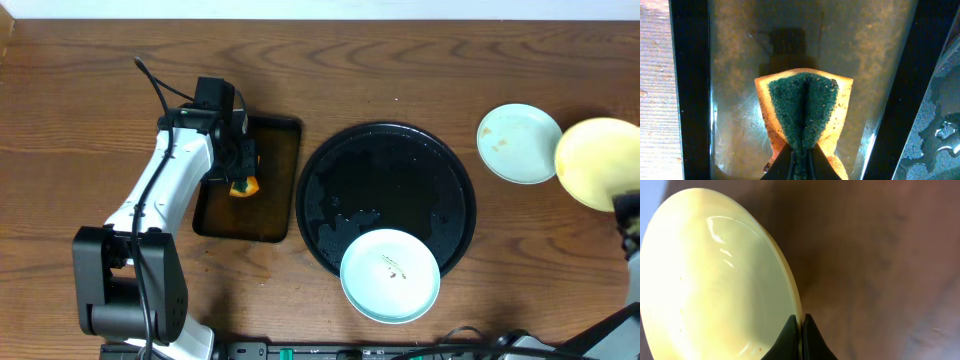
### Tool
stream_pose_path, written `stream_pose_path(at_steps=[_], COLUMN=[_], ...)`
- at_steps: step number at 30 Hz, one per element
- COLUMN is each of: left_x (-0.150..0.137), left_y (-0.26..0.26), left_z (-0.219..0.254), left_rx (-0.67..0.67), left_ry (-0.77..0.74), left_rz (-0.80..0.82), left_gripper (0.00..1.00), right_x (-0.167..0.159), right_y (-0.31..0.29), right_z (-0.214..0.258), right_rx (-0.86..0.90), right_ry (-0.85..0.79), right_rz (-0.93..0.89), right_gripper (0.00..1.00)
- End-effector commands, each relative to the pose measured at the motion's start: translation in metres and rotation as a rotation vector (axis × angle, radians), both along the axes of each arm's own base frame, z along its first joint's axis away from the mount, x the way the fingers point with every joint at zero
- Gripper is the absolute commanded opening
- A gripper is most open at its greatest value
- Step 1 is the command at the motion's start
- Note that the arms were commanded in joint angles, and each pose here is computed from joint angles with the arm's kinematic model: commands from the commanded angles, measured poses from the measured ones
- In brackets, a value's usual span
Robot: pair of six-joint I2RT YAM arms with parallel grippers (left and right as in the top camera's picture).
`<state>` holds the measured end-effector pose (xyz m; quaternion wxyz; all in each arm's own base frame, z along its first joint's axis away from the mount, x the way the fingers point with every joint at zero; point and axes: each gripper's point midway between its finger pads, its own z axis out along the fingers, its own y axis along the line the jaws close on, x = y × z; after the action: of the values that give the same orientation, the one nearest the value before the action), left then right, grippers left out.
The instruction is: Clean dirty plates on tray and stack at the side
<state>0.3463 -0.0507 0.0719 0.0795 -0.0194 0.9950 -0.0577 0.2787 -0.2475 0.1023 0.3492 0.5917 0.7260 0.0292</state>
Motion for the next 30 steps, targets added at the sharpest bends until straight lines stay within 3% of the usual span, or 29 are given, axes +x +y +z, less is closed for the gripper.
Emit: stream_pose_path(at_steps=[1, 9, 22, 26, 28, 30], left_x=[-0.002, -0.002, -0.002, -0.002, -0.002, -0.002], left_y=[0.001, 0.001, 0.001, 0.001, 0.001, 0.001], left_z=[0.000, 0.000, 0.000, 0.000, 0.000, 0.000], left_rx=[0.001, 0.001, 0.001, 0.001, 0.001, 0.001], left_ry=[0.005, 0.005, 0.005, 0.005, 0.005, 0.005], left_rz=[0.011, 0.011, 0.011, 0.011, 0.011, 0.011], left_gripper=[0.08, 0.08, 0.08, 0.08, 0.08, 0.08], right_x=[0.039, 0.082, 0.110, 0.118, 0.120, 0.122], right_y=[0.031, 0.066, 0.086, 0.085, 0.090, 0.098], right_z=[0.015, 0.025, -0.043, -0.038, -0.037, -0.038], right_rx=[-0.066, -0.241, -0.190, -0.207, -0.204, -0.188], right_ry=[-0.051, -0.035, 0.048, 0.011, 0.004, -0.006], right_rz=[0.186, 0.308, 0.375, 0.382, 0.413, 0.466], right_gripper=[0.01, 0.01, 0.01, 0.34, 0.40, 0.40])
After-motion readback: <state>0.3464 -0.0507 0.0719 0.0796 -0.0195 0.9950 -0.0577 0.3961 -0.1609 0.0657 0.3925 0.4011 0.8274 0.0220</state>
